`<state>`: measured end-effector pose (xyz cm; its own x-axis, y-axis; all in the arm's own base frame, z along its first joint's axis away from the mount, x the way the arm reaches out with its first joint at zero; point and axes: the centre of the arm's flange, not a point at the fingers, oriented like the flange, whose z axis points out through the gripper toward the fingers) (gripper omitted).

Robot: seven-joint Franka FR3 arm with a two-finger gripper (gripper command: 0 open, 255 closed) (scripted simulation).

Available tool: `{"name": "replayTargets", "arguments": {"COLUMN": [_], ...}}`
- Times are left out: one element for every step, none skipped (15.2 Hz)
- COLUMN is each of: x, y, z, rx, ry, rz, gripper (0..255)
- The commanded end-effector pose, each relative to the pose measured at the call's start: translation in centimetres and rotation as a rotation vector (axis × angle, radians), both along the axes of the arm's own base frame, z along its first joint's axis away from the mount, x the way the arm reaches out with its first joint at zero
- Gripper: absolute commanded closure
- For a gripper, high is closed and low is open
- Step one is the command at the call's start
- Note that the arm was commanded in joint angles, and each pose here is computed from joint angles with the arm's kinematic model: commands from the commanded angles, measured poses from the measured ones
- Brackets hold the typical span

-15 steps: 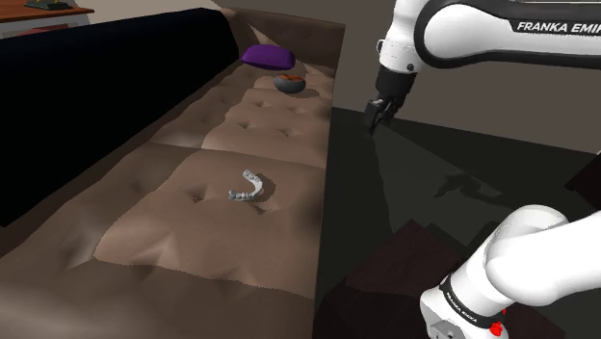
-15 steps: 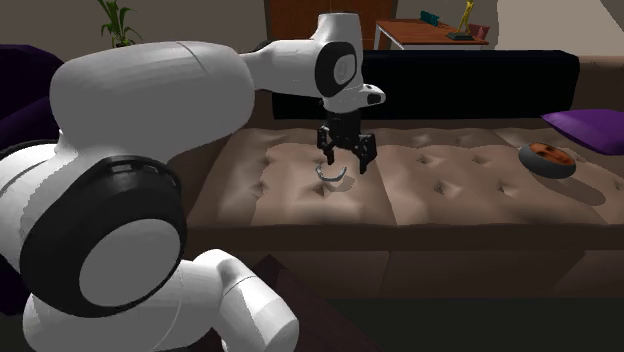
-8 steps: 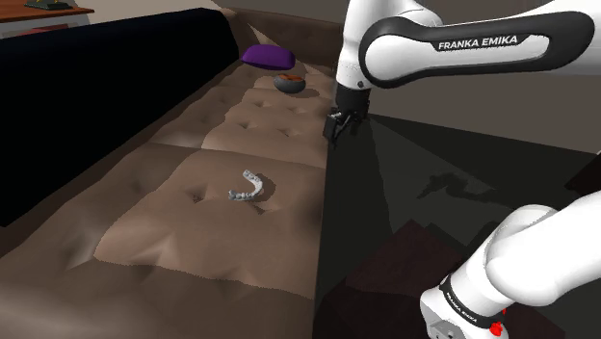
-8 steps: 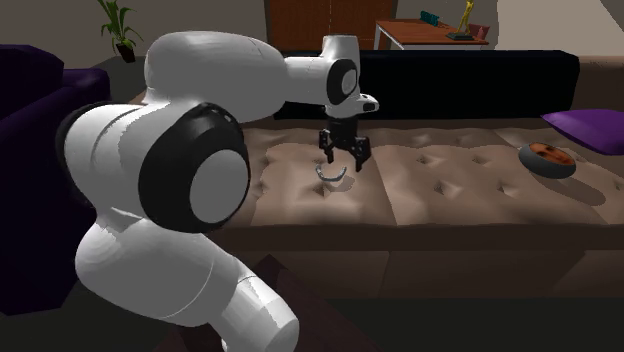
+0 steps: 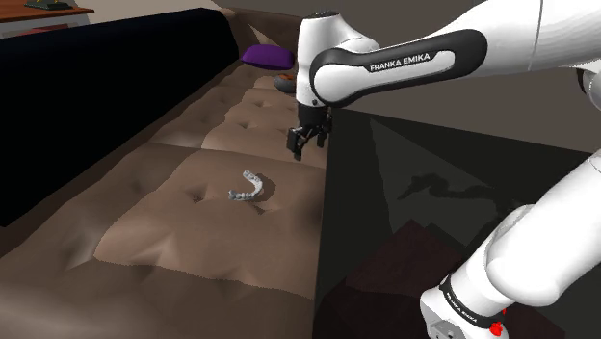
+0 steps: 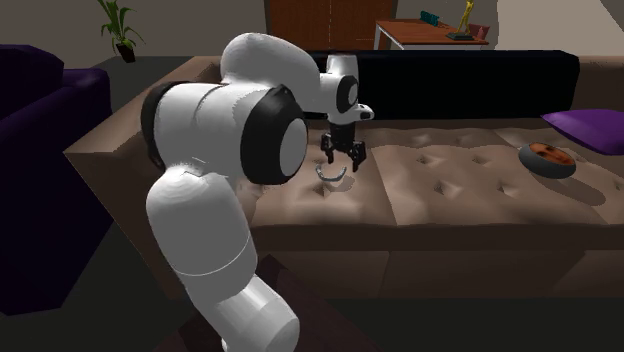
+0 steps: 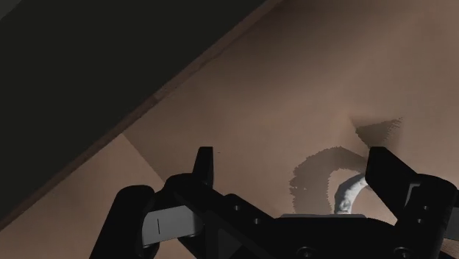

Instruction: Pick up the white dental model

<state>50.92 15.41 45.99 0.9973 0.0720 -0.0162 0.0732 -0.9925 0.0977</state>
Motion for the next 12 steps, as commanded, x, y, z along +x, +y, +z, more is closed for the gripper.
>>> {"name": "replayTargets", "arguments": {"x": [2.0,2.9,3.8,4.7,5.7,6.6,7.5,8.4,9.3,10.2,11.1,12.0], "y": [1.3,1.9,2.5,3.1,3.8,4.4,5.0,5.6,6.2,6.8,7.4,8.0], "z": [-1.5,-2.3,-3.0,-3.8,-4.6,-5.4,-6.2,-7.0,-7.7,-8.5,-9.3,-10.1], "rx": [0.003,0.004,0.006,0.007,0.008,0.009,0.011,0.012,0.013,0.015,0.016,0.017], "ry": [0.007,0.011,0.014,0.018,0.021,0.025,0.028,0.032,0.035,0.039,0.042,0.045], "rz": [-0.006,-0.008,-0.011,-0.013,-0.016,-0.018,-0.021,-0.023,-0.026,-0.028,-0.031,-0.033], "gripper": [0,0,0,0,0,0,0,0,0,0,0,0]}}
